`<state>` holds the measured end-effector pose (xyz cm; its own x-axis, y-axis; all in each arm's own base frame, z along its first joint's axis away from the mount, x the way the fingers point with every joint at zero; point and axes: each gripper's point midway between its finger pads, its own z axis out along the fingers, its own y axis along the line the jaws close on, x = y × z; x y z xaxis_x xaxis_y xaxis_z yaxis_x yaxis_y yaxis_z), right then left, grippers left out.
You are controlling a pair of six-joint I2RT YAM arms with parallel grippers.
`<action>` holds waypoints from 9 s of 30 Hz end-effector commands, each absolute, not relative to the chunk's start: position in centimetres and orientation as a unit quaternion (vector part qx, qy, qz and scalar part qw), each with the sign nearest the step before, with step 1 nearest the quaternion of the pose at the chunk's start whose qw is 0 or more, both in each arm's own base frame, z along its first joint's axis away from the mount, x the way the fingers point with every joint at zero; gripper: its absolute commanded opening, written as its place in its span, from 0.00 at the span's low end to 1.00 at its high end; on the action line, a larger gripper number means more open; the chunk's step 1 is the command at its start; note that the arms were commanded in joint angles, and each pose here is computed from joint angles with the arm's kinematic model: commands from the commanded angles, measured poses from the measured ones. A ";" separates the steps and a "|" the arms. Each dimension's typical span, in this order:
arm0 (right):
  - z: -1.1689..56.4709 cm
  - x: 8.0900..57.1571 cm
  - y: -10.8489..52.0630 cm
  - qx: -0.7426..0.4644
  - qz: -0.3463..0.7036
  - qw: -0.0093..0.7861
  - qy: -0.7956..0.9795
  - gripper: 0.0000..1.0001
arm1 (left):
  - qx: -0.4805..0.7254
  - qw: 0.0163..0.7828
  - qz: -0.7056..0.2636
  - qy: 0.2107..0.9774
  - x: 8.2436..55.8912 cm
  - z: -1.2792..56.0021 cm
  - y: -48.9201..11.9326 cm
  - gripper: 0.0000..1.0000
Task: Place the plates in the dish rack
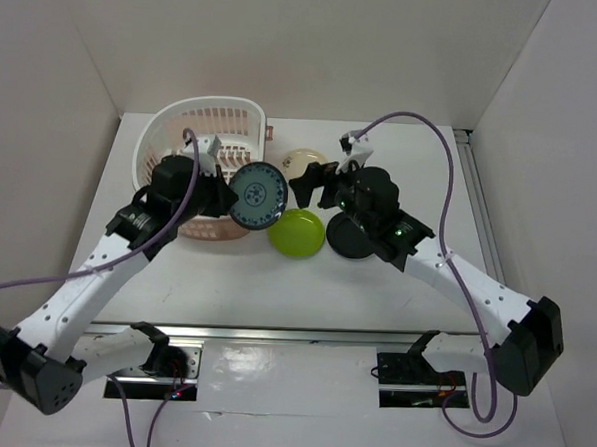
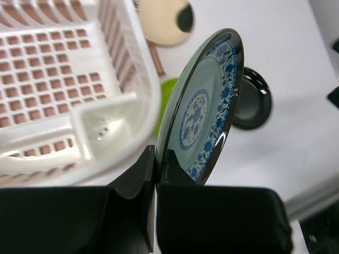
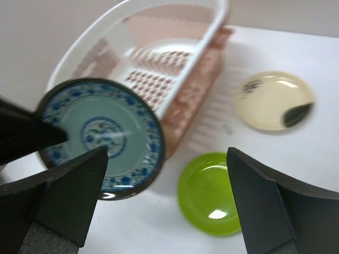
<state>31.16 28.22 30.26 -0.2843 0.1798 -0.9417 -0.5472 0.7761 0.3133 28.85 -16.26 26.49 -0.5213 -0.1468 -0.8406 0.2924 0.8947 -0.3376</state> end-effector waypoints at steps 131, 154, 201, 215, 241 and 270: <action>17.7 37.4 22.3 -0.063 0.171 0.423 0.888 1.00 | -0.128 0.543 0.167 0.813 56.6 23.9 5.6 0.88; 9.5 54.1 19.6 0.011 0.289 0.381 0.878 0.95 | -0.055 0.496 -0.402 0.768 45.3 37.9 -14.4 1.00; 8.9 59.0 18.5 0.204 0.357 0.358 0.838 0.00 | -0.015 0.461 -0.384 0.800 41.0 34.2 -18.3 1.00; 30.5 50.5 18.2 0.072 0.364 0.500 0.782 0.00 | 0.001 0.460 -0.382 0.802 43.5 34.5 -19.7 1.00; 35.6 41.4 26.3 -0.098 0.485 0.468 0.733 0.00 | 0.018 0.424 -0.415 0.805 43.1 32.2 -21.4 0.67; 31.5 43.1 21.3 -0.024 0.369 0.484 0.793 1.00 | -0.117 0.630 0.004 0.768 49.0 40.6 -5.5 0.00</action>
<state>43.75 22.45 31.67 -0.5396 0.3413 -0.7697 -0.4150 0.6876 0.5958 47.77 -10.62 40.30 -0.2592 -0.3012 -0.9176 0.0271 0.9475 -0.3187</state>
